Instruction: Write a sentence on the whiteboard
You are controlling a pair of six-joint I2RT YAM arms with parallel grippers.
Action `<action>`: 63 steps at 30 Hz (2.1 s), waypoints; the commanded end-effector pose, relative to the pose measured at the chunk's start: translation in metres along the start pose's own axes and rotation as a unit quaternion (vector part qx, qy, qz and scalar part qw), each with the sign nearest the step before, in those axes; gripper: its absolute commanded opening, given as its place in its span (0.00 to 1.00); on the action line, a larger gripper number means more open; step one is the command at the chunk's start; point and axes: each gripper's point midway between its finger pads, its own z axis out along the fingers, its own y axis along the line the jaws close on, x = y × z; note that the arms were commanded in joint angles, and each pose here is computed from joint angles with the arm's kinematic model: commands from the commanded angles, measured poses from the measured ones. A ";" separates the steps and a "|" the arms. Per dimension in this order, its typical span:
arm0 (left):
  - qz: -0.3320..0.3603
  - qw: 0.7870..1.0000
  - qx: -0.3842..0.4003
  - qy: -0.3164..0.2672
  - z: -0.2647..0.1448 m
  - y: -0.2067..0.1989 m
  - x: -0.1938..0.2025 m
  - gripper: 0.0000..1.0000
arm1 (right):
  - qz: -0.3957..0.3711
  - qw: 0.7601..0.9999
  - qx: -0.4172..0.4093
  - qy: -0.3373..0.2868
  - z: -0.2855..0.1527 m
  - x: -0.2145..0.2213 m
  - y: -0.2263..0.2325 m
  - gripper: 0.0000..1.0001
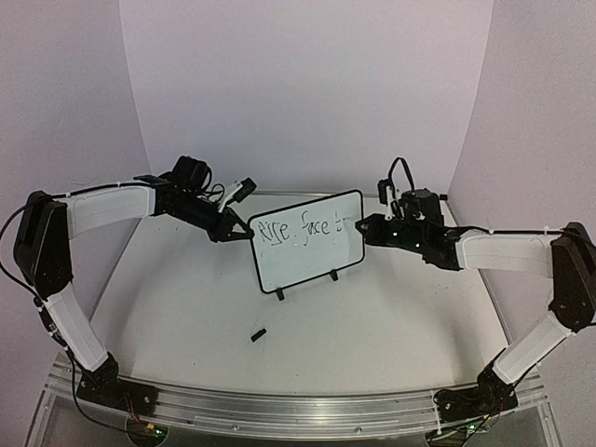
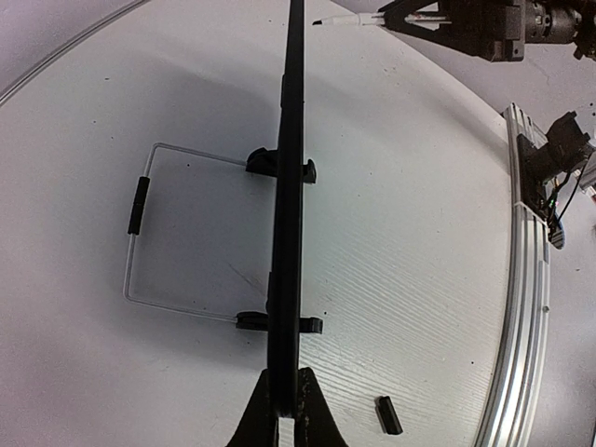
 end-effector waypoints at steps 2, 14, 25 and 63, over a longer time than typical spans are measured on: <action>-0.028 0.996 -0.005 0.086 0.018 0.003 0.050 0.00 | -0.014 0.998 -0.014 -0.059 -0.018 -0.044 0.016 0.00; -0.029 0.996 -0.004 0.087 0.018 0.003 0.050 0.00 | -0.029 0.998 -0.007 -0.050 0.000 -0.044 0.014 0.00; -0.028 0.996 -0.005 0.086 0.018 0.003 0.050 0.00 | -0.023 0.999 0.012 -0.022 0.008 -0.017 -0.001 0.00; -0.029 0.996 -0.004 0.087 0.019 0.003 0.050 0.00 | -0.031 0.999 0.021 -0.033 0.009 -0.029 -0.001 0.00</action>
